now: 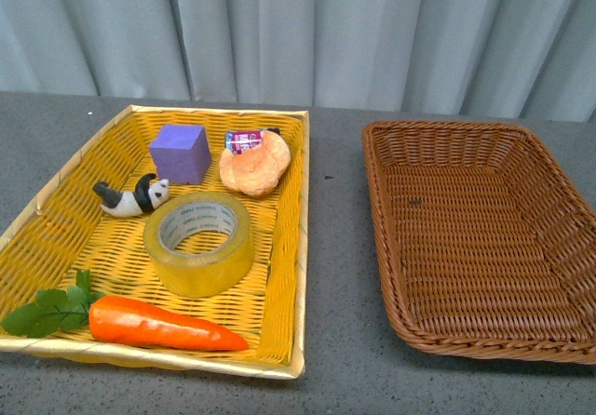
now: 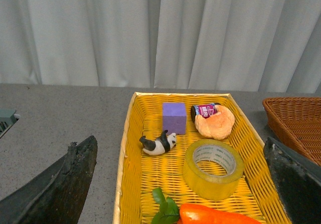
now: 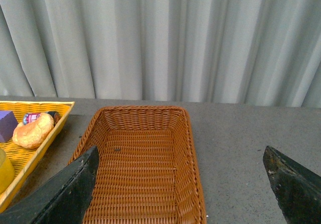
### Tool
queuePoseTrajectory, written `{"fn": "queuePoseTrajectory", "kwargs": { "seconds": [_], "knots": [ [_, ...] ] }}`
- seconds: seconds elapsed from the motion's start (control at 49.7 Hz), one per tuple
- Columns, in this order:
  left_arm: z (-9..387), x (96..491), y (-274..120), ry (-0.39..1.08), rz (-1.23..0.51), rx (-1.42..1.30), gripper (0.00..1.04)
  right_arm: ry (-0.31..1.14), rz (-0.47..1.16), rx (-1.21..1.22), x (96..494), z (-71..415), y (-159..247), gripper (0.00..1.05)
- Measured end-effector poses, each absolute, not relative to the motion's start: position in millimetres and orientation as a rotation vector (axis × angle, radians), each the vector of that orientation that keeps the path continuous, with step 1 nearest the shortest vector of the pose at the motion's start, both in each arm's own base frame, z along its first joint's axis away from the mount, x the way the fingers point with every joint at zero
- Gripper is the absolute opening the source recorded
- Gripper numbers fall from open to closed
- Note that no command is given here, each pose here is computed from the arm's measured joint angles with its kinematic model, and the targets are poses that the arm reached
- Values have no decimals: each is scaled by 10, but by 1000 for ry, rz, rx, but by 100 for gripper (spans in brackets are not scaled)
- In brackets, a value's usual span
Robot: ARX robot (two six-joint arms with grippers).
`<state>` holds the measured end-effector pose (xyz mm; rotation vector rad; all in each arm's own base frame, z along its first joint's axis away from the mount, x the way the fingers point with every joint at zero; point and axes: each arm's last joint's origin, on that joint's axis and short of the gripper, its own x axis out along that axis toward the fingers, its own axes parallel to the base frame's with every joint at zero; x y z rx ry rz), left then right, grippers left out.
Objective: Move tape to another basket
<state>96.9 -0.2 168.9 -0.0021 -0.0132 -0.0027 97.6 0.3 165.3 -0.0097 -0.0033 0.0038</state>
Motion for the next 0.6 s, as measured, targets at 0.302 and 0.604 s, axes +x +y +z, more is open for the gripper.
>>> {"fn": "queuePoseTrajectory", "kwargs": {
  "seconds": [0.302,0.604],
  "knots": [
    [1689,969,-2,-13,-3,-2,98,-3,4,-10,976,1653,3,96],
    [1689,969,-2,-13,-3,-2,98,-3,4,-10,976,1653,3,96]
  ]
}}
